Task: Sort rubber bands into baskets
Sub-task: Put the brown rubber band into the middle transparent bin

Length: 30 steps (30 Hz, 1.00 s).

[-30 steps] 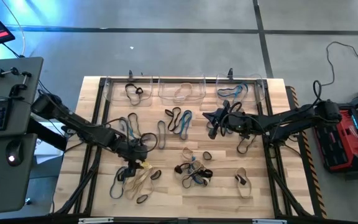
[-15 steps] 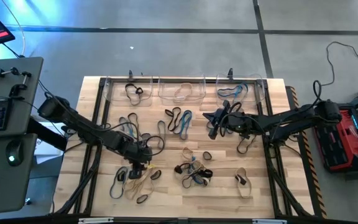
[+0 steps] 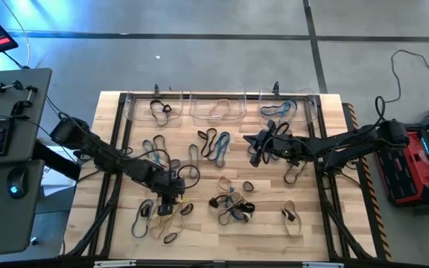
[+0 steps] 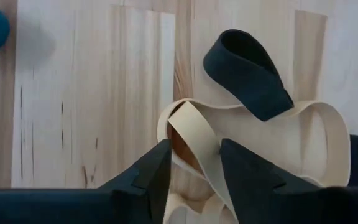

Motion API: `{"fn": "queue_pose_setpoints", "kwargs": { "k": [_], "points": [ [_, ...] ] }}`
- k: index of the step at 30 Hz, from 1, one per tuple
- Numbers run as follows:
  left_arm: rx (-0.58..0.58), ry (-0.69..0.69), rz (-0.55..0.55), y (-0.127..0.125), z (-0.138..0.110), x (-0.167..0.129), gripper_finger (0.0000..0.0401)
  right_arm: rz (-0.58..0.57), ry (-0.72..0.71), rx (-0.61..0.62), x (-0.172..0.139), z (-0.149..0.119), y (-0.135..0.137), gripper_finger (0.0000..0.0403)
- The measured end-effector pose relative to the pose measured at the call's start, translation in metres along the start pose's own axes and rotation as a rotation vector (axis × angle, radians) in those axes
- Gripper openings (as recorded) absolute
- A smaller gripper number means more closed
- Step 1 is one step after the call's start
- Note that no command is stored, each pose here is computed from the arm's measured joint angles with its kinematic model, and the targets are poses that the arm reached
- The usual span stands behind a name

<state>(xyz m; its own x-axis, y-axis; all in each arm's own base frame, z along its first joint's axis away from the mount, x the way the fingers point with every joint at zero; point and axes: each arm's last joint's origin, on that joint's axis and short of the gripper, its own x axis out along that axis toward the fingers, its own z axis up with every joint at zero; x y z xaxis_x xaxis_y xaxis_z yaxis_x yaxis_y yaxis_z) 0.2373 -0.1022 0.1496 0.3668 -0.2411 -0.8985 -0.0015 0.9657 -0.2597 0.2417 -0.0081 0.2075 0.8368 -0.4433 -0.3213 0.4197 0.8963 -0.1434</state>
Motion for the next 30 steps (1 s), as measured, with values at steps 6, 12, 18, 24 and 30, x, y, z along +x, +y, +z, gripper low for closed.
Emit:
{"fn": "queue_pose_setpoints", "kwargs": {
  "k": [6,12,18,24,30],
  "points": [
    [0.022,-0.008,-0.021,-0.001,0.000,-0.004,0.0036,-0.002,0.000,-0.003,0.000,0.000,-0.001,0.0000],
    [0.052,-0.013,-0.026,-0.002,0.002,-0.007,0.0005,-0.001,0.000,0.000,0.000,0.000,0.000,0.0000],
    [0.144,-0.037,0.014,-0.010,0.016,-0.026,0.0001,-0.001,0.001,0.005,0.000,0.000,0.000,0.0000],
    [0.182,-0.117,0.054,-0.008,0.030,-0.061,0.0000,-0.001,0.005,0.026,0.000,0.000,0.000,0.0000],
    [0.159,-0.211,0.104,-0.003,0.031,-0.091,0.0000,0.000,0.009,0.060,0.000,-0.001,0.000,0.0000]
  ]
}}
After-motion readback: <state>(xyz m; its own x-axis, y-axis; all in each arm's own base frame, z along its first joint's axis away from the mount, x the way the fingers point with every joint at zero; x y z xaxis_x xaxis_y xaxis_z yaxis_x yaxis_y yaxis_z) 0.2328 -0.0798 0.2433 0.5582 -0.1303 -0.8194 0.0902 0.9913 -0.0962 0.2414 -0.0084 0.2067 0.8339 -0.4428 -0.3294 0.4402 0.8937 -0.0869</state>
